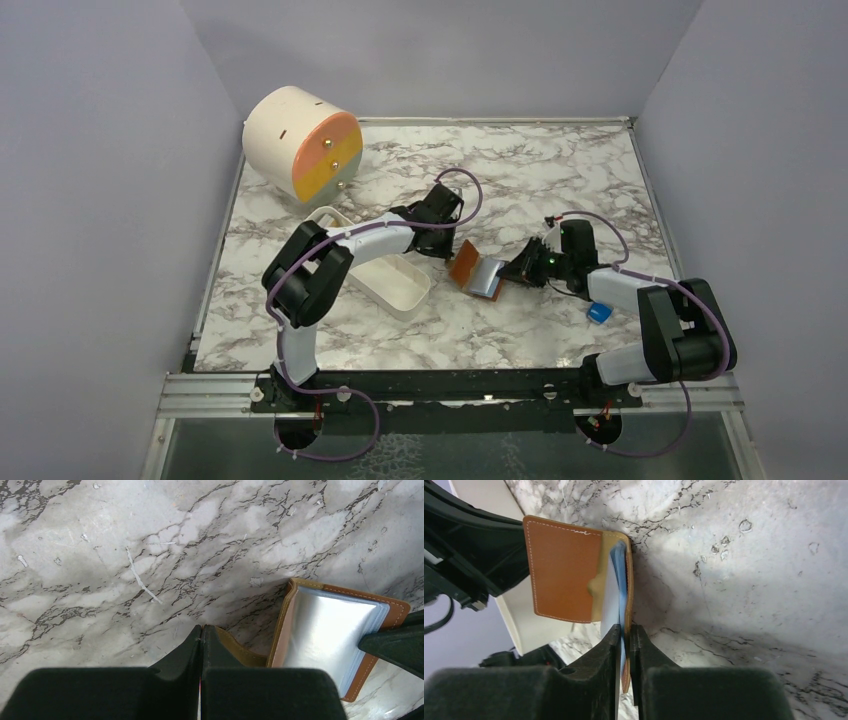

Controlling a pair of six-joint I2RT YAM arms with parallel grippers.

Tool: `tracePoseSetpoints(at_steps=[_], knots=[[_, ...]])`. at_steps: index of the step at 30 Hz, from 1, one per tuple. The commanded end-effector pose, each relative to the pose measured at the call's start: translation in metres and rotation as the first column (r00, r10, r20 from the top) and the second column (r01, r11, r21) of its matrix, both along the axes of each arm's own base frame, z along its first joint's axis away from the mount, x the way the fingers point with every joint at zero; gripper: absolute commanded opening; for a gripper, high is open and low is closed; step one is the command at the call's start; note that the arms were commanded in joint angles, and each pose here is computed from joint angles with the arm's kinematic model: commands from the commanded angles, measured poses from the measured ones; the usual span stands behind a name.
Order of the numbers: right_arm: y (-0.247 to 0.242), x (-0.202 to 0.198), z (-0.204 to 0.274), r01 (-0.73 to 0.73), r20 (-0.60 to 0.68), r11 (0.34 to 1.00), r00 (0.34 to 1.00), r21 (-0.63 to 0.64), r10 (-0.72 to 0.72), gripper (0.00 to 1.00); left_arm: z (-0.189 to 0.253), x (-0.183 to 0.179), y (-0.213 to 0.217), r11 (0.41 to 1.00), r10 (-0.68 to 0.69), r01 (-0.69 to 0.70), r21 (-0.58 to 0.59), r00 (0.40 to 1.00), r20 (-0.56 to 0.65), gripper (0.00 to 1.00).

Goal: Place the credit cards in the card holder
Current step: Open the card holder at the center of the board.

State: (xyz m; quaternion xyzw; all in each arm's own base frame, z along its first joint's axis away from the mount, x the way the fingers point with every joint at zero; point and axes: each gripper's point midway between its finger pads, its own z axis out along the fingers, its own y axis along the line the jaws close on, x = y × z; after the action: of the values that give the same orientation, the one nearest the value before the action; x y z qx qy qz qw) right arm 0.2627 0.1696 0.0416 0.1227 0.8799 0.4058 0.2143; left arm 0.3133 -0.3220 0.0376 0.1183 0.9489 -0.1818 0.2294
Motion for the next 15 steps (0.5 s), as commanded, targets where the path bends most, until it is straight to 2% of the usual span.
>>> tracePoseSetpoints(at_steps=[1, 3, 6, 10, 15], knots=[[0.006, 0.003, 0.011, -0.041, 0.043, 0.999, 0.998, 0.012, 0.040, 0.06, -0.004, -0.003, -0.001, 1.000, -0.003, 0.003, -0.011, 1.000, -0.015, 0.02], [0.003, 0.006, 0.015, -0.043, 0.057, 0.999, 0.997, -0.019, 0.044, 0.02, -0.001, -0.004, -0.002, 1.000, -0.005, 0.004, -0.018, 1.000, -0.014, 0.04], [-0.008, 0.008, 0.018, -0.027, 0.070, 0.995, 0.997, -0.098, 0.034, 0.01, 0.007, -0.004, -0.002, 0.999, -0.003, 0.002, -0.043, 1.000, -0.015, 0.09], [-0.025, 0.004, 0.016, -0.005, 0.036, 0.976, 0.999, -0.216, 0.013, 0.01, 0.024, -0.003, -0.003, 0.995, -0.005, 0.003, -0.098, 1.000, -0.016, 0.21], [-0.036, 0.003, 0.017, -0.027, 0.001, 0.954, 1.000, -0.299, 0.029, 0.01, 0.050, -0.010, -0.016, 0.980, -0.050, 0.043, -0.195, 0.998, -0.030, 0.35]])
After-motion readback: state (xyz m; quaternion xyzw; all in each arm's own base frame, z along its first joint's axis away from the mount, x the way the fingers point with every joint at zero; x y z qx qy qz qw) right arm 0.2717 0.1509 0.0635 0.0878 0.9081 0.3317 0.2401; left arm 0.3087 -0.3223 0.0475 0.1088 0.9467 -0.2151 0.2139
